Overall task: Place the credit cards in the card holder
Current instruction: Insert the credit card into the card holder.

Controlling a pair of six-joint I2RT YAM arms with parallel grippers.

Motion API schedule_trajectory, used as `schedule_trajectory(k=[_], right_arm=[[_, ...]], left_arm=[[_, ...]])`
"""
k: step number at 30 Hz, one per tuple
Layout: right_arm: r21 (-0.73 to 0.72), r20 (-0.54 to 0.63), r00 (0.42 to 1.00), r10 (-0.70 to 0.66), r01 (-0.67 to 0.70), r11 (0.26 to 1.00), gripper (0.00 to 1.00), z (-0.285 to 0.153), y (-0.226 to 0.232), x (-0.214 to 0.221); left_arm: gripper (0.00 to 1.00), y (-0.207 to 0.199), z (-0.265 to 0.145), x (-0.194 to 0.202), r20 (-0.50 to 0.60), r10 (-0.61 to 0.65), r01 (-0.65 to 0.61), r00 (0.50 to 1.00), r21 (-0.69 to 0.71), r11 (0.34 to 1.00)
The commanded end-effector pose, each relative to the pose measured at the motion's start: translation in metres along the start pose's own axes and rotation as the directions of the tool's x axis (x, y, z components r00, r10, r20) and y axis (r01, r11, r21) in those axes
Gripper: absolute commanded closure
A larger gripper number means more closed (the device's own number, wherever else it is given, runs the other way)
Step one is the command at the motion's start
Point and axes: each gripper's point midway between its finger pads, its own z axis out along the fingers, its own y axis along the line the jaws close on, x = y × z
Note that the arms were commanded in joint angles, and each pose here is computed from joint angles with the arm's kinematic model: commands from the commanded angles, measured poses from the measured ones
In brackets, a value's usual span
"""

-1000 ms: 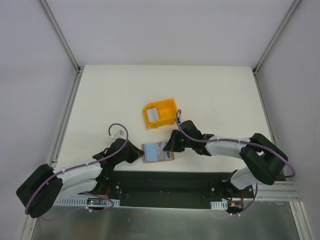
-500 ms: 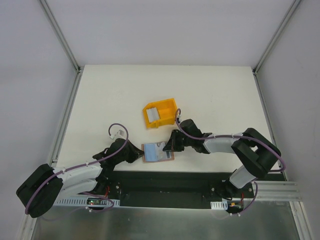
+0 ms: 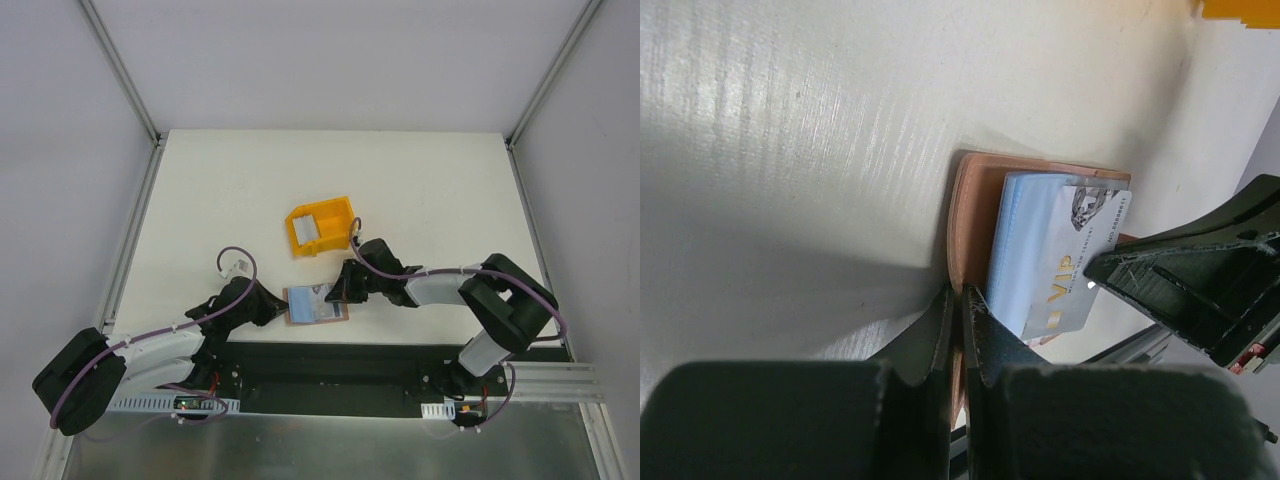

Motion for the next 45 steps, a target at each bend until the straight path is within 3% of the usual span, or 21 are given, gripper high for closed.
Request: schedule_trajectory(k=[1, 9, 24, 28, 35, 45], right_arm=[[0.031, 0.061, 0.998, 0.002, -0.004, 1.0, 1.0, 0.005, -0.007, -0.013], [0.055, 0.082, 0.997, -0.014, 0.01, 0.998, 1.0, 0.002, -0.009, -0.016], [0.029, 0.072, 0.993, 0.088, -0.09, 0.995, 0.98, 0.021, 0.024, 0.007], [0.039, 0.07, 0.995, 0.068, -0.071, 0.997, 0.93, 0.022, 0.025, 0.007], [0.121, 0.119, 0.993, 0.02, -0.034, 0.992, 0.68, 0.003, 0.004, -0.002], [0.071, 0.015, 1.0, -0.019, 0.017, 0.997, 0.67, 0.021, 0.026, 0.008]], left_arm=[[1.0, 0.029, 0.0, 0.006, -0.018, 0.009, -0.011, 1.0, -0.096, 0.995], [1.0, 0.032, 0.0, 0.006, -0.019, 0.007, -0.009, 1.0, -0.102, 0.995], [1.0, 0.026, 0.001, 0.005, -0.017, -0.008, 0.006, 1.0, -0.084, 0.996], [1.0, 0.026, 0.001, 0.006, -0.02, -0.008, 0.006, 1.0, -0.084, 0.996], [1.0, 0.029, 0.0, 0.006, -0.019, -0.008, 0.006, 1.0, -0.091, 0.996], [1.0, 0.027, 0.001, 0.007, -0.027, 0.001, -0.004, 1.0, -0.094, 0.996]])
